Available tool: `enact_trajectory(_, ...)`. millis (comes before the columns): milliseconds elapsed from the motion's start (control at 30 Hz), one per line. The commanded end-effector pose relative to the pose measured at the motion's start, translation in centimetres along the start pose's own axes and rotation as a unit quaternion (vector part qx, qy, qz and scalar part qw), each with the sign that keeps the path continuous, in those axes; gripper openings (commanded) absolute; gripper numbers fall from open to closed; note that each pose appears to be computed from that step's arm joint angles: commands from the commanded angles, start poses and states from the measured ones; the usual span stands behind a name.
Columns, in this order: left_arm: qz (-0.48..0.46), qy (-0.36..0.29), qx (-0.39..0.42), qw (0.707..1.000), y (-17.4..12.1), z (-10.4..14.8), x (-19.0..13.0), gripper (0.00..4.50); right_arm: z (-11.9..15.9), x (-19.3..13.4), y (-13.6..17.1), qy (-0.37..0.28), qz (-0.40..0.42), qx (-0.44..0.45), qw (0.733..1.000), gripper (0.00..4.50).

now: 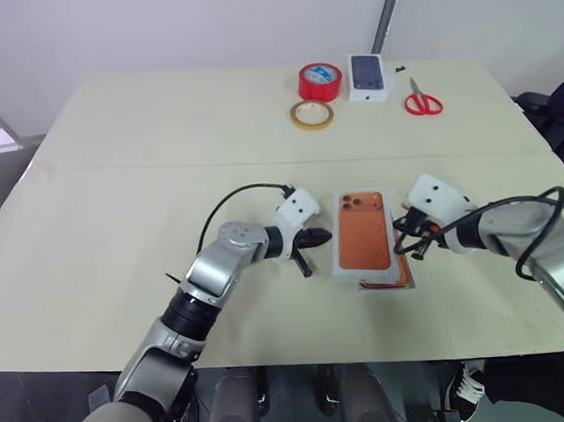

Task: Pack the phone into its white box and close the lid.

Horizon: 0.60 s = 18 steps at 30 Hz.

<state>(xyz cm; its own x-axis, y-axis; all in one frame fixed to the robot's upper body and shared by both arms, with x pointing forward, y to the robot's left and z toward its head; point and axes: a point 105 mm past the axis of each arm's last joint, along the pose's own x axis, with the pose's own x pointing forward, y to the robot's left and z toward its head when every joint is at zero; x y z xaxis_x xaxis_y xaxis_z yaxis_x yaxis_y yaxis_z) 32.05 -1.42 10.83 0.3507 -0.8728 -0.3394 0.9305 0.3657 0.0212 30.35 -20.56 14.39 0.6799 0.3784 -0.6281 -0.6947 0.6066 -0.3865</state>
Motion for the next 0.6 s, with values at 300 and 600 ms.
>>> enact_trajectory(300,-0.057,-0.040,0.036,0.997,-2.9,3.0,0.6,0.00,0.1,-1.0,0.0,-0.007,-0.003,-0.020,1.000,0.05)
enact_trajectory(600,-0.061,-0.030,0.039,0.997,-3.0,2.6,0.7,0.00,-0.2,-1.2,-0.1,-0.003,-0.005,-0.021,1.000,0.05)
